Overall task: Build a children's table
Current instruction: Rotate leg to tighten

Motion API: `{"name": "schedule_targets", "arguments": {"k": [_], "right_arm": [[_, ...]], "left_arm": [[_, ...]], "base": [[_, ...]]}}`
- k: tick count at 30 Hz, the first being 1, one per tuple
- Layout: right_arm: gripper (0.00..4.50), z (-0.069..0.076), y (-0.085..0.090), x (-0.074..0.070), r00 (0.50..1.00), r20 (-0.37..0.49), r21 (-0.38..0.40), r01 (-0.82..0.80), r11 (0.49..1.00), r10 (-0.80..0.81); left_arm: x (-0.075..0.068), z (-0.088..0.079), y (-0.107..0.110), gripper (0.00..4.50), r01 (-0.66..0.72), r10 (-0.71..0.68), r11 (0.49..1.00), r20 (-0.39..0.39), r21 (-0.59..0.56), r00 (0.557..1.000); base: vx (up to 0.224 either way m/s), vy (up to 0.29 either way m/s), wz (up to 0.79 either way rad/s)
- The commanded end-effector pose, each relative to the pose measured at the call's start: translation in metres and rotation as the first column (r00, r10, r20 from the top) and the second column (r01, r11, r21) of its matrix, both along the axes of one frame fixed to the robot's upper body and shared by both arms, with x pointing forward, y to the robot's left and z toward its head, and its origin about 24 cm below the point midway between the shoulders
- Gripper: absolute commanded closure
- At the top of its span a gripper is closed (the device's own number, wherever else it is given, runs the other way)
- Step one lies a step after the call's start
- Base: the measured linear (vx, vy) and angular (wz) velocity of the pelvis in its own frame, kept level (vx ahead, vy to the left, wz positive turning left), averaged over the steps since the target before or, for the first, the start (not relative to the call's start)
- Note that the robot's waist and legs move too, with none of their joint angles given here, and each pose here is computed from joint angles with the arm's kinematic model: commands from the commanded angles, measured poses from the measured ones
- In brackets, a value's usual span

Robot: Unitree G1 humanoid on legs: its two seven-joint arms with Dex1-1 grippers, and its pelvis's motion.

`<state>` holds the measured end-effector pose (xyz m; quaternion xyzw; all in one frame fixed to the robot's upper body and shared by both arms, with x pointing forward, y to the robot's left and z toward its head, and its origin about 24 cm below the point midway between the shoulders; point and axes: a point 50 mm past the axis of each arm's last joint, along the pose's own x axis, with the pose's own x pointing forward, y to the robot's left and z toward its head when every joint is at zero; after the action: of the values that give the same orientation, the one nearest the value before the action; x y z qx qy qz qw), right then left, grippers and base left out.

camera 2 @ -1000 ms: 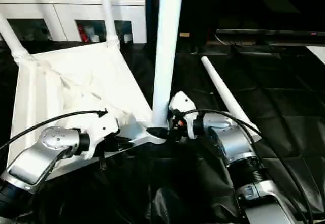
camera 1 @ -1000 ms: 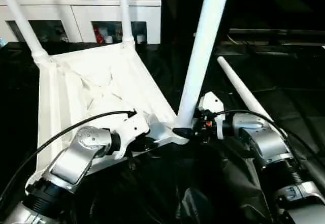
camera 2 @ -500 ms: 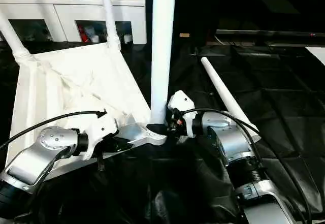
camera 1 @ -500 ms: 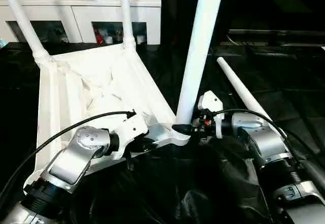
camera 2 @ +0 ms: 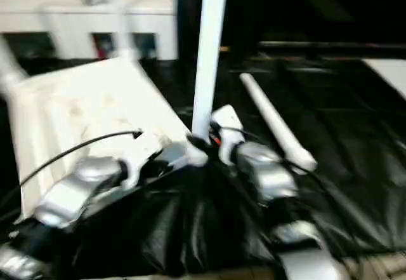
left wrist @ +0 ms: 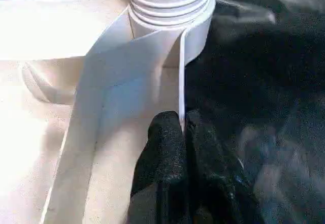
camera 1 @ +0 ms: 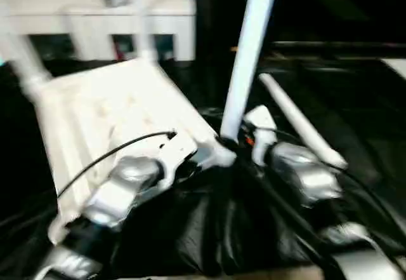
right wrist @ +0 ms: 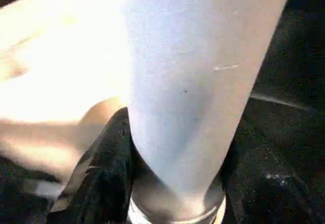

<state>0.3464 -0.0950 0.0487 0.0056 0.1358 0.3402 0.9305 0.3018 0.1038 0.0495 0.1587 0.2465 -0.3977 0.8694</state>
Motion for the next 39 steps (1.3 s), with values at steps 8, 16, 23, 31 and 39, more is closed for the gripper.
{"name": "schedule_targets", "arguments": {"k": [8, 16, 23, 31, 39], "right_arm": [[2.5, -0.032, 0.04, -0.006, 0.972, -0.219, -0.007, 0.084, 0.996, -0.084], [2.5, -0.034, 0.044, -0.006, 0.979, -0.197, -0.054, 0.036, 0.998, -0.046], [1.8, -0.025, 0.043, -0.002, 0.992, -0.128, -0.046, -0.029, 0.999, 0.023], [1.21, -0.006, 0.033, 0.003, 0.993, -0.023, -0.007, -0.118, 0.993, 0.117], [0.75, 0.007, 0.014, -0.006, 0.945, 0.052, -0.06, -0.319, 0.946, 0.322]], "left_arm": [[0.017, 0.037, -0.029, 4.5, -0.016, 0.021, 0.999, 0.155, -0.029, 0.988], [0.015, 0.035, -0.024, 4.5, -0.001, 0.002, 1.0, 0.163, -0.003, 0.987], [0.011, 0.036, -0.019, 4.5, 0.067, -0.065, 0.998, 0.178, -0.004, 0.982], [0.002, 0.037, -0.014, 4.5, 0.157, -0.152, 0.988, 0.182, -0.012, 0.971], [-0.007, 0.034, -0.004, 4.5, 0.224, -0.22, 0.975, 0.164, -0.006, 0.962]], "base": [[-0.021, -0.029, -0.09], [0.011, -0.004, -0.07], [0.0, 0.0, 0.0], [0.0, 0.0, 0.0], [0.021, 0.002, 0.01]]}}
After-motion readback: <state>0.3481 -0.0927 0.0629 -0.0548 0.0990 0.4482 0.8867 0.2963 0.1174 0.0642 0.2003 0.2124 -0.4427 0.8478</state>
